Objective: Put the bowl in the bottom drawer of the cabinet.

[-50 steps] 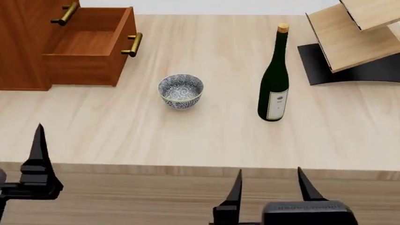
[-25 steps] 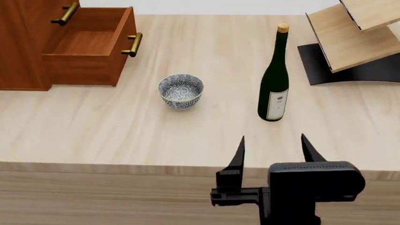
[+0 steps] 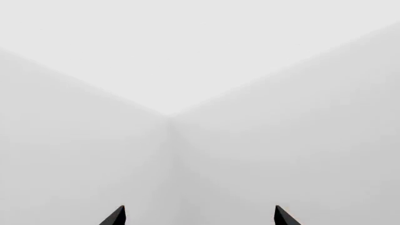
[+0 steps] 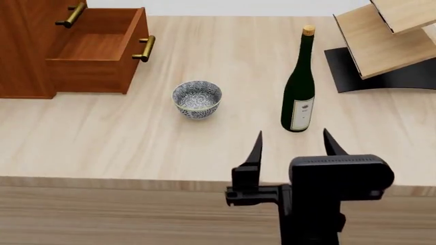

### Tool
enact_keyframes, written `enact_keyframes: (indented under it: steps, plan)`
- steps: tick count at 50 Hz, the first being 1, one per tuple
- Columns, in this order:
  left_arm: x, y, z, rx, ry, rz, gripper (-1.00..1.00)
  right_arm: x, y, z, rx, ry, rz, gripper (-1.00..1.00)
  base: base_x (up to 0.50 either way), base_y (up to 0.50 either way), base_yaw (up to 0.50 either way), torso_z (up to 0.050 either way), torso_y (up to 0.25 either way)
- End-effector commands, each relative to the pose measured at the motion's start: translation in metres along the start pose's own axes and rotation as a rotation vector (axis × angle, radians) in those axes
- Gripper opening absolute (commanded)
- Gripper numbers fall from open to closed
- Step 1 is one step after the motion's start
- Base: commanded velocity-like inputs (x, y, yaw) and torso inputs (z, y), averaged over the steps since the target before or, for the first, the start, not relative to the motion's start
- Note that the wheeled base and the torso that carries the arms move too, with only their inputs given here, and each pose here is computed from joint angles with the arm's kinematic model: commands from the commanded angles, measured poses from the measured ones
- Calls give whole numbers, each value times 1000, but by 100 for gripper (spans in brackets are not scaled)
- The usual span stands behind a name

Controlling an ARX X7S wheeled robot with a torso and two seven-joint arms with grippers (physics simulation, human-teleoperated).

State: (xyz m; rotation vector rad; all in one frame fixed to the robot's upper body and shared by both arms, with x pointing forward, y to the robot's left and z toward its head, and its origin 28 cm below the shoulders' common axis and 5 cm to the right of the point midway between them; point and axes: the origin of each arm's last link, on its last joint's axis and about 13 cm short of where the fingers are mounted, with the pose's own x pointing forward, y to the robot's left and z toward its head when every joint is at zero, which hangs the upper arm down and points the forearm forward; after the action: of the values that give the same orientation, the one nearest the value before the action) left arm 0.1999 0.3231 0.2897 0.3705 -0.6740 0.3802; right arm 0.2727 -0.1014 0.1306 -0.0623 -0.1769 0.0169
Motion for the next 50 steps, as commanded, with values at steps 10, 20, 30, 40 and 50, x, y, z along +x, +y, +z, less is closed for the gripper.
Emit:
enact_keyframes:
  steps: [10,20,30,40,50]
  plan:
    - [-1,37,48,61,-146,97,100,4,7,0,24,-6,23,100,0,0,0,0,0]
    - [-5,47,63,56,-190,128,100,4,9,0,28,-11,34,100,0,0,0,0,0]
    - [-7,46,60,56,-184,125,100,2,10,2,25,-13,37,100,0,18,0,0,0]
    - [-8,44,58,56,-178,121,100,1,9,2,31,-14,31,100,0,441,0,0,0]
    - [-7,42,56,62,-178,113,100,1,8,0,32,-10,31,100,0,428,0,0,0]
